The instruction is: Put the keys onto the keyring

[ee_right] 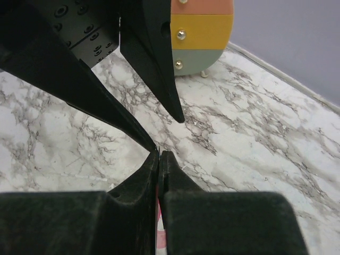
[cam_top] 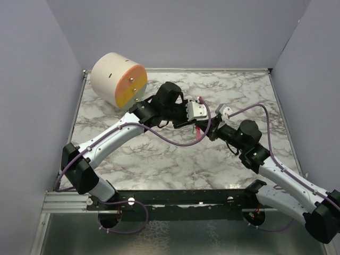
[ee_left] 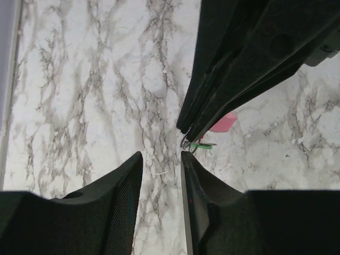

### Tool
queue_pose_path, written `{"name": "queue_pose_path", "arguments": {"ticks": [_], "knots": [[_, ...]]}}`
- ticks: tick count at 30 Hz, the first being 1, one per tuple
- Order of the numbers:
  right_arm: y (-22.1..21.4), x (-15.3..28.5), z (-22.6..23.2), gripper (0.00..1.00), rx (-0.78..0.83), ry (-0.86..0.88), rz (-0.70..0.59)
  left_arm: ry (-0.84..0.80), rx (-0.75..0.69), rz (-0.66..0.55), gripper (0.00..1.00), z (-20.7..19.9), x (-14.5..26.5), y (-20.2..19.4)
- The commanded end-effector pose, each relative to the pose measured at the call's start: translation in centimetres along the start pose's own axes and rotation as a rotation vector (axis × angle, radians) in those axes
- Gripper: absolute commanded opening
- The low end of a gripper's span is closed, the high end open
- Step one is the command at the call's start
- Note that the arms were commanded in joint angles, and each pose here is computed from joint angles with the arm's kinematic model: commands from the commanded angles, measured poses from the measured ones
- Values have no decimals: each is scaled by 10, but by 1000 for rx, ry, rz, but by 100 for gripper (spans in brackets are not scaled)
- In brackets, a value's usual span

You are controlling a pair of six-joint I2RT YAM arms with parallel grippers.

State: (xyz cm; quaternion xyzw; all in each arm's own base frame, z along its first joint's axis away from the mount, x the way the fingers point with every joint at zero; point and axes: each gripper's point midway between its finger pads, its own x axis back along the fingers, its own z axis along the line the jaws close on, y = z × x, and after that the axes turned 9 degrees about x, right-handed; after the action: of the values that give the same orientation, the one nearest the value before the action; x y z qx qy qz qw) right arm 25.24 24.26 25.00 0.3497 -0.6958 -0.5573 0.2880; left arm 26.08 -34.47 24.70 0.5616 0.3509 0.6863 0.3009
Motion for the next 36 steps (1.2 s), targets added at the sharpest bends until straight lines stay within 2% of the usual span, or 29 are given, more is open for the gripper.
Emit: {"name": "queue_pose_path", "arguments": {"ticks": [1, 5, 7, 11, 13, 18, 21, 27, 36], "knots": [[7, 5, -13, 1, -22, -87, -17, 248, 23, -152, 40, 34, 29, 35], [9, 9, -20, 1, -39, -134, -24, 479, 77, -312, 48, 61, 63, 52], [13, 11, -23, 1, -47, -155, -42, 534, 98, -409, 50, 60, 79, 57], [23, 20, -28, 1, -57, -207, -126, 507, 160, -577, 54, 39, 85, 51], [30, 26, -29, 1, -60, -228, -174, 476, 183, -628, 59, 30, 84, 50], [47, 44, -31, 1, -68, -271, -295, 462, 267, -651, 67, 13, 68, 43], [50, 50, -32, 1, -76, -291, -323, 460, 293, -670, 71, -3, 53, 43], [61, 58, -39, 1, -101, -334, -352, 476, 366, -683, 72, -9, 33, 38], [73, 74, -31, 1, -187, -314, -414, 466, 324, -794, 72, -39, 41, 56]]}}
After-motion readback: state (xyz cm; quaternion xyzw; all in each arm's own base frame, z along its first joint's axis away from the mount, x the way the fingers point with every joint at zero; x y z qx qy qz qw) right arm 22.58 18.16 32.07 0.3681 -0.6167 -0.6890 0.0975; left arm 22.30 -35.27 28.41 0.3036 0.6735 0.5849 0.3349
